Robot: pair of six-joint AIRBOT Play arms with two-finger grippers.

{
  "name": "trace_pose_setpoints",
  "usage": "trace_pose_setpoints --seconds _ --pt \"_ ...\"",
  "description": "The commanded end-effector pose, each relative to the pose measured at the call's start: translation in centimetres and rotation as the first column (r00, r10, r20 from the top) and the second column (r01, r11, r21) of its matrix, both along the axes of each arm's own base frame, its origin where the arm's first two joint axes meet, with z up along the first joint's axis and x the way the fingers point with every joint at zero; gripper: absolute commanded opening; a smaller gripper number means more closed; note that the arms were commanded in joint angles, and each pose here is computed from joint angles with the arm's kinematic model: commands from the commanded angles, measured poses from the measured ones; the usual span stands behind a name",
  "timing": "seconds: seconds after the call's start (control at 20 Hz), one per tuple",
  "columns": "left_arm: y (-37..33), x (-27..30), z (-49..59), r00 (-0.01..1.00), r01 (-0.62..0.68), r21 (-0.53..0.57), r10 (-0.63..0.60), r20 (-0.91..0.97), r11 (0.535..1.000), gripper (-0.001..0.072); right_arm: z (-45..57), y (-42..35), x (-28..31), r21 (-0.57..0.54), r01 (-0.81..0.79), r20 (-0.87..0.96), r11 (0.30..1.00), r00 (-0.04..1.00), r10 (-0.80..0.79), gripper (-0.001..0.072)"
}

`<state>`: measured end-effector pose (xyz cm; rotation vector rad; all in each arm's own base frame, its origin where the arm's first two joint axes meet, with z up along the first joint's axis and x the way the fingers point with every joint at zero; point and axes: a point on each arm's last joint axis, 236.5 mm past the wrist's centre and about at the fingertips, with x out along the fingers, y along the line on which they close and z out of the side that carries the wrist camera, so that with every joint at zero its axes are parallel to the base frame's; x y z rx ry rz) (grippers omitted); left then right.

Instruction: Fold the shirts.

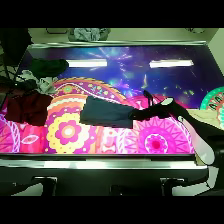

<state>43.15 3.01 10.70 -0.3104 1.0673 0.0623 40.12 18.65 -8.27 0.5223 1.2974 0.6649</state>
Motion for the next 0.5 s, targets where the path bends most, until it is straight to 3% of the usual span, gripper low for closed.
trace_pose_setpoints --seconds 0.0,0.2,0.45 --pt "-0.1 0.0 0.1 1.0 0.002 -0.004 -0.002 0.002 1.0 0.0027 5.6 -2.1 2.5 0.033 -0.04 0.183 0.999 0.983 0.033 0.0044" --pt "-0.1 0.1 0.0 1.0 0.002 -0.004 -0.001 0.003 1.0 0.0027 15.1 -13.5 4.8 -0.024 0.151 0.311 0.988 0.941 -0.136 0.0044" --pt "-0.1 0.1 0.0 0.999 0.044 0.02 -0.044 0.009 0.999 0.0028 21.9 -28.0 0.7 -0.129 0.405 0.356 0.905 0.871 -0.339 0.0044"
